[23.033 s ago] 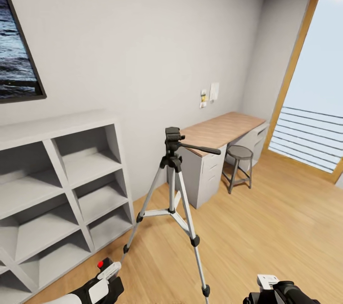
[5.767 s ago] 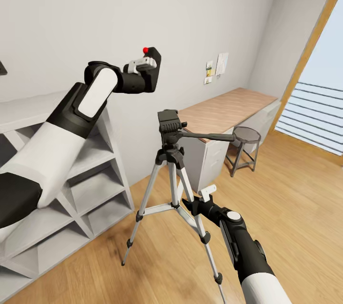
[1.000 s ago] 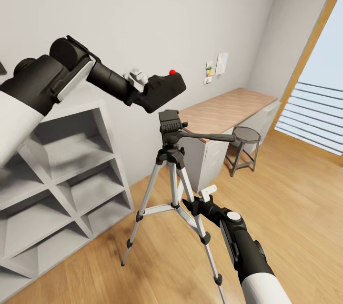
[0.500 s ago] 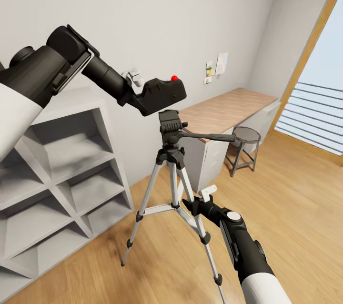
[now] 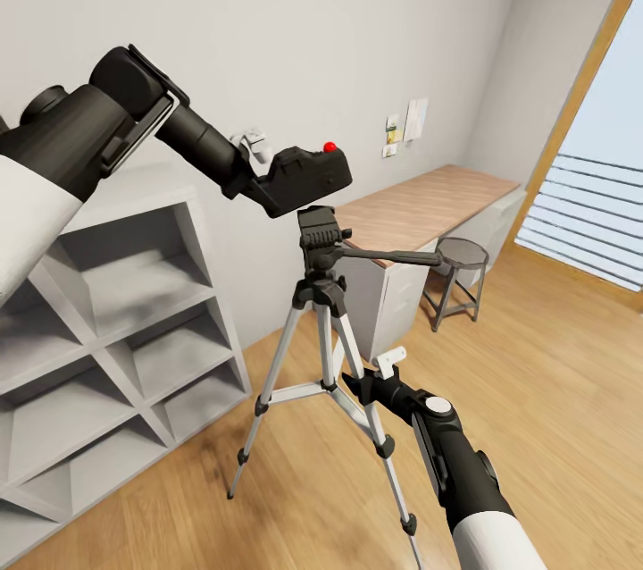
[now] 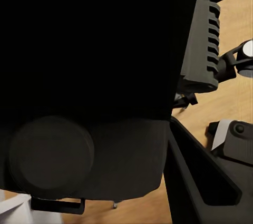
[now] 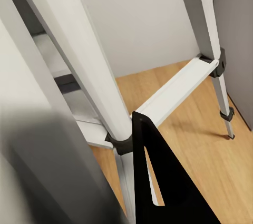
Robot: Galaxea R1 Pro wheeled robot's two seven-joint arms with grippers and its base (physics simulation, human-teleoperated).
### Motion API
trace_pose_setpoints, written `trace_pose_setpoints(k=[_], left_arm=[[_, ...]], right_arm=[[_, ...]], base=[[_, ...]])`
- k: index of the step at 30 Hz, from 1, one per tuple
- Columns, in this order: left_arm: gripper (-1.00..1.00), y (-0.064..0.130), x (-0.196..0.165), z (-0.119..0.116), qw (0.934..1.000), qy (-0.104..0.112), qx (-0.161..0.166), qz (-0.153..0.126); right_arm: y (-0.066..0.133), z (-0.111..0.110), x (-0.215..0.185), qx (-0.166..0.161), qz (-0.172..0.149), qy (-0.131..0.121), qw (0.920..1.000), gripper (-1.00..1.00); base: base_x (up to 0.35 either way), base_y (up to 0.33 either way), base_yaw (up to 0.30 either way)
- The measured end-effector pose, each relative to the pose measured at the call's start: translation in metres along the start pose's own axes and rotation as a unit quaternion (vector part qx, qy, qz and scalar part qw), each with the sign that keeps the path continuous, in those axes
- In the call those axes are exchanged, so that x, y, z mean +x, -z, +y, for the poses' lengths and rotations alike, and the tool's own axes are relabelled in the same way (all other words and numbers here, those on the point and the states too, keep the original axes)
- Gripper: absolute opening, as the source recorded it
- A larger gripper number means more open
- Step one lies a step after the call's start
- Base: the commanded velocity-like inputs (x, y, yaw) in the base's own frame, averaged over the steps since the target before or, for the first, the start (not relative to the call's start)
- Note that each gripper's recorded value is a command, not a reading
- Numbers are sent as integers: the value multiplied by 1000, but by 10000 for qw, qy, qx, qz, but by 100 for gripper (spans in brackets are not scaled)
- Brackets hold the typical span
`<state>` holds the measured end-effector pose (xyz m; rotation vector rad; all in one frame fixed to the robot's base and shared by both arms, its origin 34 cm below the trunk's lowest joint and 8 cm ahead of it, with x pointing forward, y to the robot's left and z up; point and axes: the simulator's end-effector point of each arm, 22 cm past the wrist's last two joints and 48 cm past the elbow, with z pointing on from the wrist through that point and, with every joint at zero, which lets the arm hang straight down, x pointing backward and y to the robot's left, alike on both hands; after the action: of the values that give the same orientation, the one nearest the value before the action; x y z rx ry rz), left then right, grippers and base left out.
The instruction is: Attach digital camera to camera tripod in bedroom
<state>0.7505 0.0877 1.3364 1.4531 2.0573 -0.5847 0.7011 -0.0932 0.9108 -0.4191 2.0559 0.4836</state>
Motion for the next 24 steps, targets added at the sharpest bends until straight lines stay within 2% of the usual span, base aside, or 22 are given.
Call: trace_pose_setpoints(k=[9, 16, 24], left_arm=[[-100, -1, 0, 1, 10000, 86, 33, -9], [-100, 5, -9, -4, 9995, -184, -192, 186], [-100, 32, -33, -14, 9983, -521, -235, -134]], right_arm=[[0, 0, 0, 0, 1, -2, 10000, -100], [0, 0, 0, -1, 9, -7, 10000, -100], [-1, 1, 3, -25, 24, -45, 10000, -100]], base=[[0, 0, 0], [0, 0, 0], [0, 0, 0]])
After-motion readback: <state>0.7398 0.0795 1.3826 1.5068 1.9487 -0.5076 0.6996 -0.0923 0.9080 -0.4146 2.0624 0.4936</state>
